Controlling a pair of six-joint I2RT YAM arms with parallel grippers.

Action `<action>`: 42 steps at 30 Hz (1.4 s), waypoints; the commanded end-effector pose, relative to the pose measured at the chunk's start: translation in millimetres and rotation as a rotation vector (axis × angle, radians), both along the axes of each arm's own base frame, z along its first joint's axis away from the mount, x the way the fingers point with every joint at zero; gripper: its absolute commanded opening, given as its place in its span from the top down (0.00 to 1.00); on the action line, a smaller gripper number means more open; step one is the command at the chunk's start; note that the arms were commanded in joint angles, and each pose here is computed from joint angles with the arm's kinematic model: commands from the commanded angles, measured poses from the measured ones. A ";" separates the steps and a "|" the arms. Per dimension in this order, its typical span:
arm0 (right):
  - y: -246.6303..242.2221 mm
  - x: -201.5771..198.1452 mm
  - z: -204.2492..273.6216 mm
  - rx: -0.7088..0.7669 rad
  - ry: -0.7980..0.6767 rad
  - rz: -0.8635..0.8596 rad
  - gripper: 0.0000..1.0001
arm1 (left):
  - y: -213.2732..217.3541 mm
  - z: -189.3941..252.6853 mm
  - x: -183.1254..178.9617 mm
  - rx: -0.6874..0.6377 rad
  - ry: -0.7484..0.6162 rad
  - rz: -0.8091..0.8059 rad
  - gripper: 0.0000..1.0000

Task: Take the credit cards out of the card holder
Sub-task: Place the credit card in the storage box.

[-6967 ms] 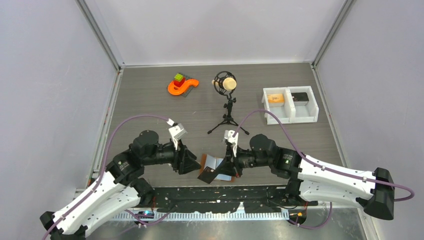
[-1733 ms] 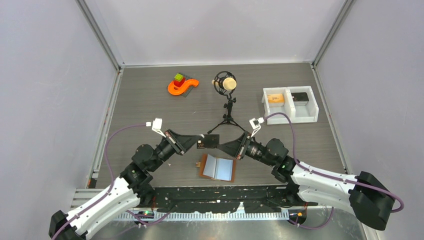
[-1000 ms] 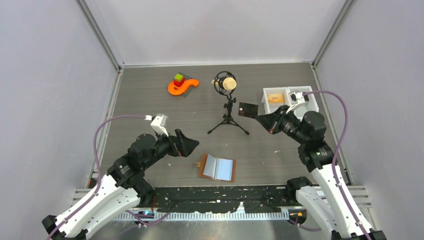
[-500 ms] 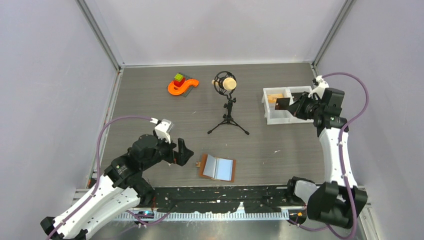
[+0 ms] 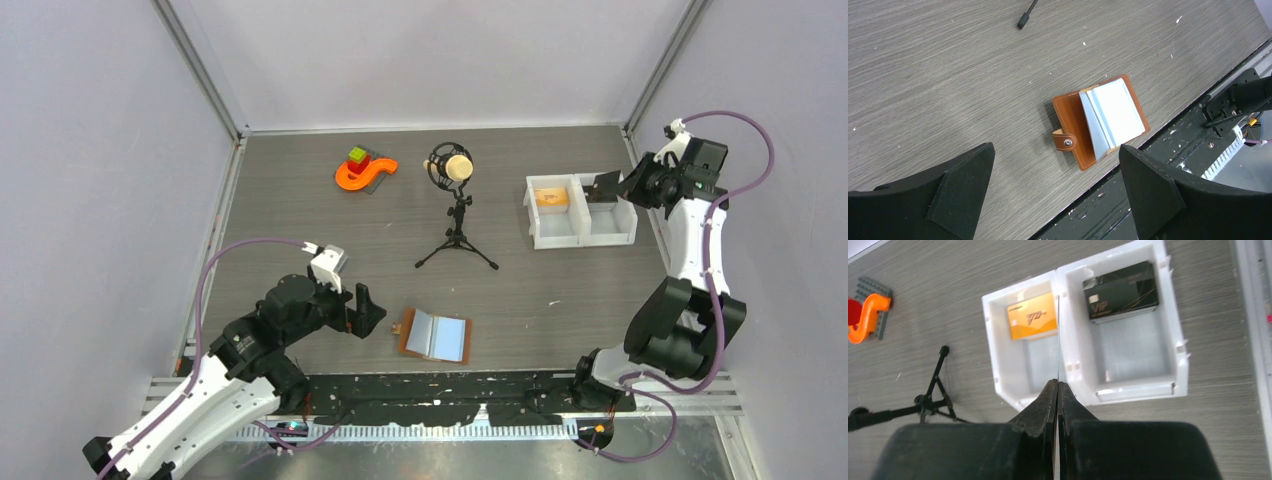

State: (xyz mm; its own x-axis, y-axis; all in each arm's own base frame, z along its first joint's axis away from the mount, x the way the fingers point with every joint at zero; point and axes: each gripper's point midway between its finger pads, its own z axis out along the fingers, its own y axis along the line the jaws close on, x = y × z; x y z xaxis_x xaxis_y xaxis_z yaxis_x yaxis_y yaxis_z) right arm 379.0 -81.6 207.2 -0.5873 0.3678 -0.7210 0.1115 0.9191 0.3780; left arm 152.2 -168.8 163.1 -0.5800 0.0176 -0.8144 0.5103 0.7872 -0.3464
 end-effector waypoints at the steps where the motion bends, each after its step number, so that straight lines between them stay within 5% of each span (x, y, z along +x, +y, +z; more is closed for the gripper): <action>1: -23.1 17.4 7.8 -0.074 0.013 -0.013 0.95 | -4.6 5.2 1.7 -0.024 0.003 0.000 0.00; 32: -29.7 70.6 -59.6 -0.011 0.152 0.142 0.94 | -24.0 6.1 25.6 0.045 0.026 -0.013 0.00; 42: -43.6 78.7 -74.2 -0.034 0.195 0.089 0.85 | -26.7 4.5 28.2 0.050 0.033 -0.013 0.00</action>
